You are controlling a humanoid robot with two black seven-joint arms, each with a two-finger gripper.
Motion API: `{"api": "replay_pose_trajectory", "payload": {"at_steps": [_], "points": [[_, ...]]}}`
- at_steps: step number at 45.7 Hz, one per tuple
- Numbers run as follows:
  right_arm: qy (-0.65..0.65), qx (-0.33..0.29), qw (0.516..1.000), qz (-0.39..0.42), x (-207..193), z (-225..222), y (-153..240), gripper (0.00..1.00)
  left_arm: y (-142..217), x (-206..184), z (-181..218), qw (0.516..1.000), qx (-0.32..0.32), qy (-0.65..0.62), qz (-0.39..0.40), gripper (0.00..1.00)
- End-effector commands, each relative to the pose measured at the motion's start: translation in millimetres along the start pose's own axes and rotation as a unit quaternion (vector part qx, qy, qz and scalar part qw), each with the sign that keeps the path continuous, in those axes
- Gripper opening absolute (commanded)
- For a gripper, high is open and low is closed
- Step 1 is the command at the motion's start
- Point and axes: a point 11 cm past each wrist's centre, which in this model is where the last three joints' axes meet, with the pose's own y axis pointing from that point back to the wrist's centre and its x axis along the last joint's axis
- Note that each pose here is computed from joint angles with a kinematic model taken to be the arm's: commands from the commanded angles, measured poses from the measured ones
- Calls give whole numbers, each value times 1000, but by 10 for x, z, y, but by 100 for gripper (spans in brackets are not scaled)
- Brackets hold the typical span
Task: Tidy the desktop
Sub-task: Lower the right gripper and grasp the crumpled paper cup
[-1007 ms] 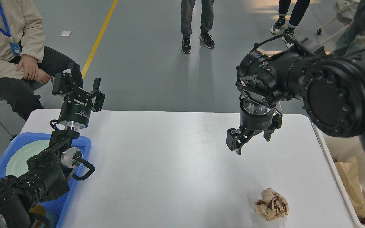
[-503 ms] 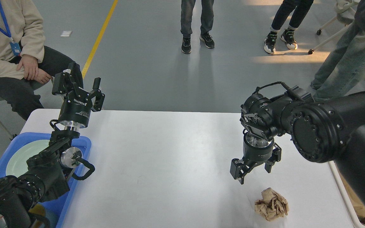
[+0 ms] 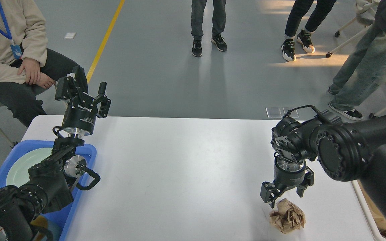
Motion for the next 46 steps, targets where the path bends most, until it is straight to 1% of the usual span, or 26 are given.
{"api": "replay_pose_trajectory", "payload": {"at_steps": [1, 5, 8, 10, 13, 17, 19, 22, 26, 28, 30, 31, 35, 41, 46], "points": [[-9, -1, 1000, -4, -78, 108, -141, 100, 0, -2, 0, 1000, 0, 0, 0, 96], [-7, -3, 1000, -8, -142, 157, -267, 100, 0, -1, 1, 1000, 0, 0, 0, 96], [-1, -7, 1000, -4, -176, 195, -357, 98, 0, -1, -1, 1000, 0, 0, 0, 96], [-2, -6, 1000, -1, -187, 208, -385, 94, 0, -1, -1, 1000, 0, 0, 0, 96], [-1, -5, 1000, 3, -187, 207, -404, 84, 0, -8, -6, 1000, 0, 1, -1, 96], [-5, -1, 1000, 3, -197, 217, -415, 67, 1, 2, 1, 1000, 0, -1, 0, 96], [-6, -1, 1000, 3, -199, 224, -418, 55, 0, -1, 1, 1000, 0, 0, 0, 96], [-6, -1, 1000, 3, -199, 224, -418, 45, 0, -1, 1, 1000, 0, 0, 0, 96], [-4, -5, 1000, 1, -206, 231, -425, 25, 0, -2, 0, 1000, 0, 0, 0, 96], [-5, -10, 1000, 0, -211, 251, -424, 12, 0, -2, -2, 1000, 1, 0, 0, 96], [-4, -17, 1000, 2, -205, 267, -418, 2, 0, -1, -1, 1000, 0, 0, 0, 96], [-5, -21, 1000, 1, -207, 276, -417, 0, 0, -2, -2, 1000, 1, 0, 0, 96], [-5, -32, 999, 0, -204, 302, -403, 0, 0, -1, -1, 1000, 0, 0, 0, 96], [-10, -33, 999, 7, -149, 314, -303, 0, 0, -2, -2, 1000, 1, 0, 0, 96], [-19, -36, 998, 38, -2, 372, -22, 0, 0, -2, 0, 1000, 0, 0, 0, 96]]}}
